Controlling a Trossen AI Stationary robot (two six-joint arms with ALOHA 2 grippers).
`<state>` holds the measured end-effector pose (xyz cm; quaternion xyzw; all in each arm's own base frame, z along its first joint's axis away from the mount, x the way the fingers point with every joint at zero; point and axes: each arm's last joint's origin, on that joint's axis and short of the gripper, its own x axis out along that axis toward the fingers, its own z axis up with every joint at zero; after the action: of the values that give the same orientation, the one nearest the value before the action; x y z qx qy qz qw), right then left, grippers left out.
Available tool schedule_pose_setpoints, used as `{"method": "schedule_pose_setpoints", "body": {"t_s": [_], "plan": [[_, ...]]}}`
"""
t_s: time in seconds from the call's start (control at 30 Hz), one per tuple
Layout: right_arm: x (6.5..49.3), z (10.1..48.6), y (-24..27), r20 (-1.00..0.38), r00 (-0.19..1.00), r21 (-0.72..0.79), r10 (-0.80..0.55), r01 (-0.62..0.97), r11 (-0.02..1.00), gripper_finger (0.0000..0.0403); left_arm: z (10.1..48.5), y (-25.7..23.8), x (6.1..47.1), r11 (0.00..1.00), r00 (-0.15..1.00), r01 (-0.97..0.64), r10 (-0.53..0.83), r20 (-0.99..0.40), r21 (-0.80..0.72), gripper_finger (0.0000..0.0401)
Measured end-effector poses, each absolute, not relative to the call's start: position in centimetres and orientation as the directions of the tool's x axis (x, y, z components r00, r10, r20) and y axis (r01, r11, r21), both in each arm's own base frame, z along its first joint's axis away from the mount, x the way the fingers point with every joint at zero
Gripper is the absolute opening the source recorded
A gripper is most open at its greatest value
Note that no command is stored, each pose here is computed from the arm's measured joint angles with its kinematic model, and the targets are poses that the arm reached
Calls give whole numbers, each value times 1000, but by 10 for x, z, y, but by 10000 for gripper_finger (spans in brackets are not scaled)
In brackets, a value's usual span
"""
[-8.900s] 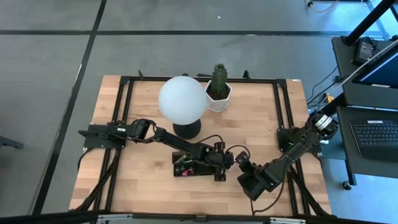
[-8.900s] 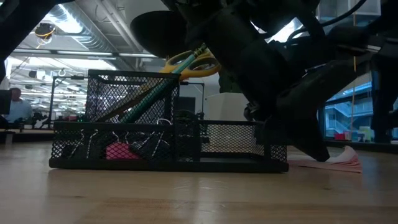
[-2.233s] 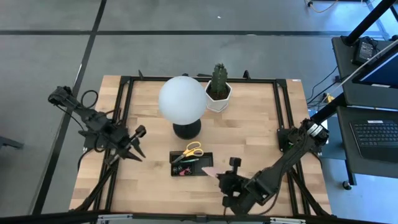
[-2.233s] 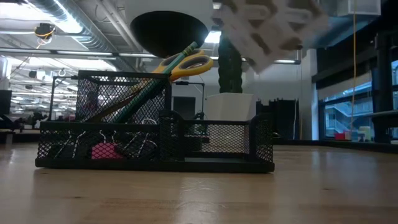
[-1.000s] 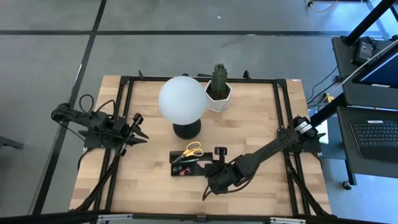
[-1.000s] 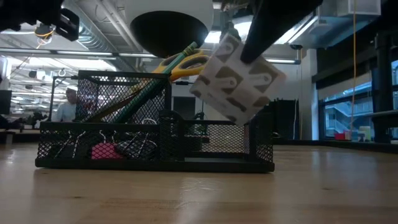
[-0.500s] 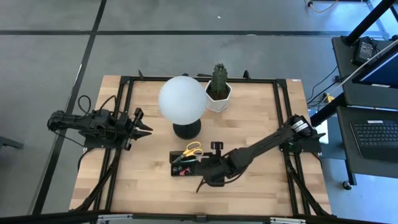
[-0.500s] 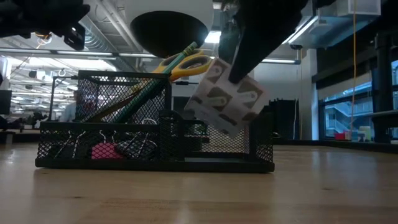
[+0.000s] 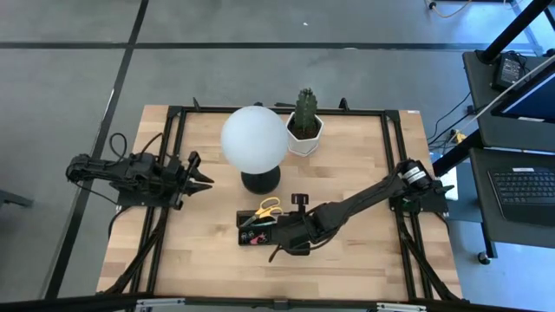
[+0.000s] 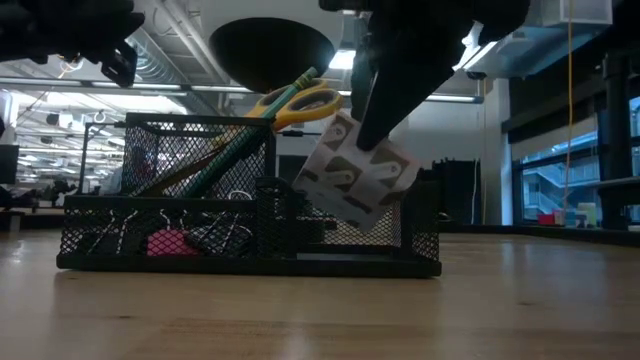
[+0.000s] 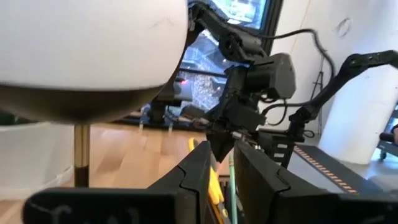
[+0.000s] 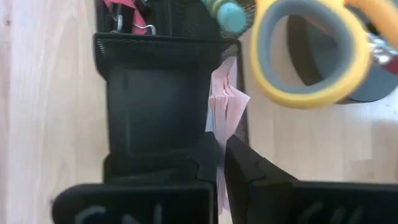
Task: Pick and place office supplies into organizer
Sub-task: Put the pink sticky notes into the desk organizer
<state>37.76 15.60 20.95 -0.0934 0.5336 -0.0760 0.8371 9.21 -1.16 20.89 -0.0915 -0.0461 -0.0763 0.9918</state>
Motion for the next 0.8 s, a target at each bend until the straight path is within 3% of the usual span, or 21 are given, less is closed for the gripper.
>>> {"method": "schedule_pose_setpoints", "body": {"t_s": [0.3, 0.57, 0.8], "plan": [[381, 189, 158, -910, 357, -220, -208, 6, 975, 9, 206, -12, 92, 970, 987, 153, -140, 76, -190, 63], [384, 174, 159, -928, 317, -214, -194, -29, 976, 10, 214, -11, 91, 987, 978, 145, -132, 161, -68, 67], [386, 175, 158, -926, 328, -216, -188, -51, 975, 46, 215, -11, 91, 988, 976, 144, -132, 173, -61, 65]]}}
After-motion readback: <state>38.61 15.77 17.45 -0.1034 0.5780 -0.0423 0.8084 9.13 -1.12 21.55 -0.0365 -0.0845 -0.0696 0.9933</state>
